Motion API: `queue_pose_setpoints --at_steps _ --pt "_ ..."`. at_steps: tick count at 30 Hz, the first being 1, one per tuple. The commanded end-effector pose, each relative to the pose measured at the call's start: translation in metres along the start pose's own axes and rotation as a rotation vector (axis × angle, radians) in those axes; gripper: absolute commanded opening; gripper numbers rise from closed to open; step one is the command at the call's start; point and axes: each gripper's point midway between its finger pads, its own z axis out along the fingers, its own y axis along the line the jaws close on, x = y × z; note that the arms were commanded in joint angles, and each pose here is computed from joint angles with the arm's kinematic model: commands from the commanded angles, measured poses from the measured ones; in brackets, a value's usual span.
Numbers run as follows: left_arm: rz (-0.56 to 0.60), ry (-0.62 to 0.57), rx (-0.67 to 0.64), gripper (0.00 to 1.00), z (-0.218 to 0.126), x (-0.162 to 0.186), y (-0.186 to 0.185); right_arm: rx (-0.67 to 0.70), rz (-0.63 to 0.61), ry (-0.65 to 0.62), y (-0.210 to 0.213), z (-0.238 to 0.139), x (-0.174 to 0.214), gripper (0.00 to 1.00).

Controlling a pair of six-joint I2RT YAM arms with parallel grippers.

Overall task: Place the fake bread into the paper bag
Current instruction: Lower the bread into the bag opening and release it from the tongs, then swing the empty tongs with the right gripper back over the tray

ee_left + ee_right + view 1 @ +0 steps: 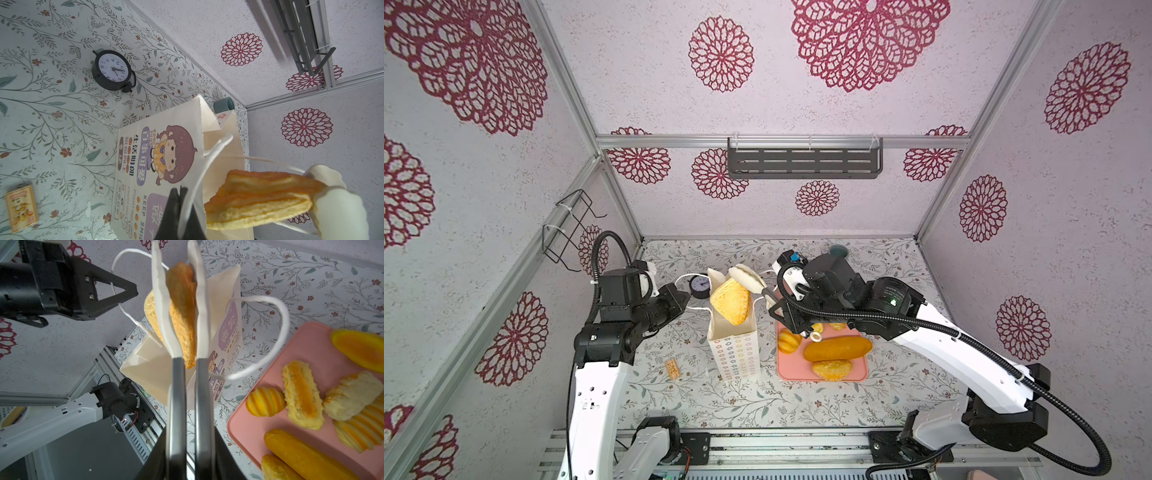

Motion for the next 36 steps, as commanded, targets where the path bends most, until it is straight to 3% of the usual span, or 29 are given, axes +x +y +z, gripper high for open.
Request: queue_pose_setpoints --at_steps 1,6,17,21,29,36 --pt "0.013 -0.019 0.022 0.0 -0.002 -0.005 -0.005 -0.019 -0.022 -0.092 0.008 -0.014 -0.02 0.4" --pt "0.009 -0.02 0.021 0.0 -0.003 -0.004 -0.004 -0.018 -0.028 -0.099 0.008 -0.015 -0.022 0.48" --pt "0.008 -0.019 0.016 0.0 -0.002 -0.004 -0.003 0.061 -0.03 -0.223 -0.005 -0.045 -0.043 0.47" --pt "0.007 -0.024 0.016 0.05 -0.003 -0.004 -0.003 0.121 -0.015 -0.308 -0.019 -0.069 -0.055 0.45" --pt "0.013 -0.03 0.024 0.18 -0.004 -0.005 -0.005 0.253 0.105 -0.428 -0.074 -0.122 -0.058 0.45" --pt "0.029 -0.044 0.03 0.13 -0.006 -0.009 -0.008 0.413 0.246 -0.337 -0.14 -0.128 -0.023 0.45"
